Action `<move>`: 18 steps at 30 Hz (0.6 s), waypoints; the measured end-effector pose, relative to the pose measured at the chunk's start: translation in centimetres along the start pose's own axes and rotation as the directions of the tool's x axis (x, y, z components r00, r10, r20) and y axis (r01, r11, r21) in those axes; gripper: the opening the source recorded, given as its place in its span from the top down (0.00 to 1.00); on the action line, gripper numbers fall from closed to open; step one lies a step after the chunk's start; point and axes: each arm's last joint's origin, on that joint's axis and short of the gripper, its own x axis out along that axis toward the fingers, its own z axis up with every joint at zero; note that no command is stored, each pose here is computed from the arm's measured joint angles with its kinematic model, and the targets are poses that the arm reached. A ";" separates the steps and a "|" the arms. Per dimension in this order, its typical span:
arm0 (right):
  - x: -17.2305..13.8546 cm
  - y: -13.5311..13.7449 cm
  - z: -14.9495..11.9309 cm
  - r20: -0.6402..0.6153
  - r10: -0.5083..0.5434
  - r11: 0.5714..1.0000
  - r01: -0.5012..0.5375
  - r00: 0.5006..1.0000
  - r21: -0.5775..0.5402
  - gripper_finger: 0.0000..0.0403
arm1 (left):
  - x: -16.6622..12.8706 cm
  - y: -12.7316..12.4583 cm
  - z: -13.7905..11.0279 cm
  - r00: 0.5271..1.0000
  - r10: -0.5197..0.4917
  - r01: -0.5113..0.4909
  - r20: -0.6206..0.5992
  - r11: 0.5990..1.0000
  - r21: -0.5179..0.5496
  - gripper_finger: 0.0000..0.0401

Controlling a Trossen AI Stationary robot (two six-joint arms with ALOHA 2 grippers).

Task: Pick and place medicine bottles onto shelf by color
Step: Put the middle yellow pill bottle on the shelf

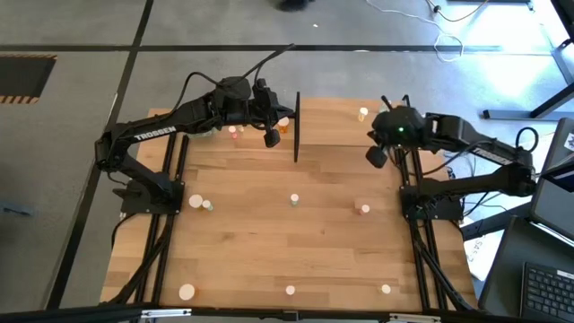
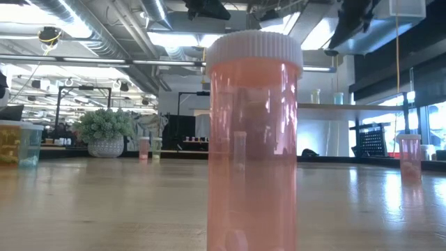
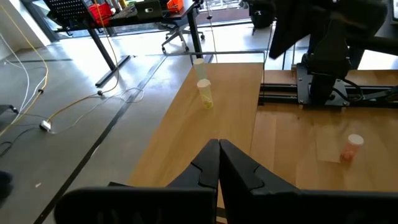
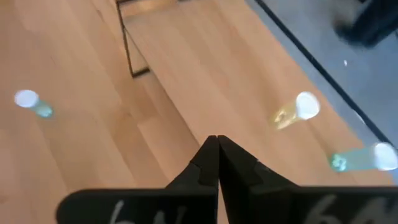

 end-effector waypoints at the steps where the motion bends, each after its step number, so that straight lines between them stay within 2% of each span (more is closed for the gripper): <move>1: 0.6 0.0 -0.2 -0.008 0.009 1.000 -0.009 1.000 0.007 0.99 | 0.0 0.0 0.0 1.000 0.000 0.000 0.000 1.000 0.000 1.00; 5: 3.5 -0.2 -0.9 0.022 0.035 0.998 -0.036 0.999 0.051 0.99 | 0.0 0.0 0.0 1.000 0.000 0.000 0.000 1.000 0.000 1.00; 13: 8.1 -1.8 -3.1 0.047 -0.109 0.983 0.100 0.993 0.155 1.00 | 0.0 0.0 0.0 1.000 0.000 0.000 0.000 1.000 0.000 1.00; 18: 9.6 -2.6 -3.7 0.109 -0.154 0.969 0.128 0.982 0.211 1.00 | 0.0 0.0 0.0 1.000 0.000 0.000 0.000 1.000 0.000 1.00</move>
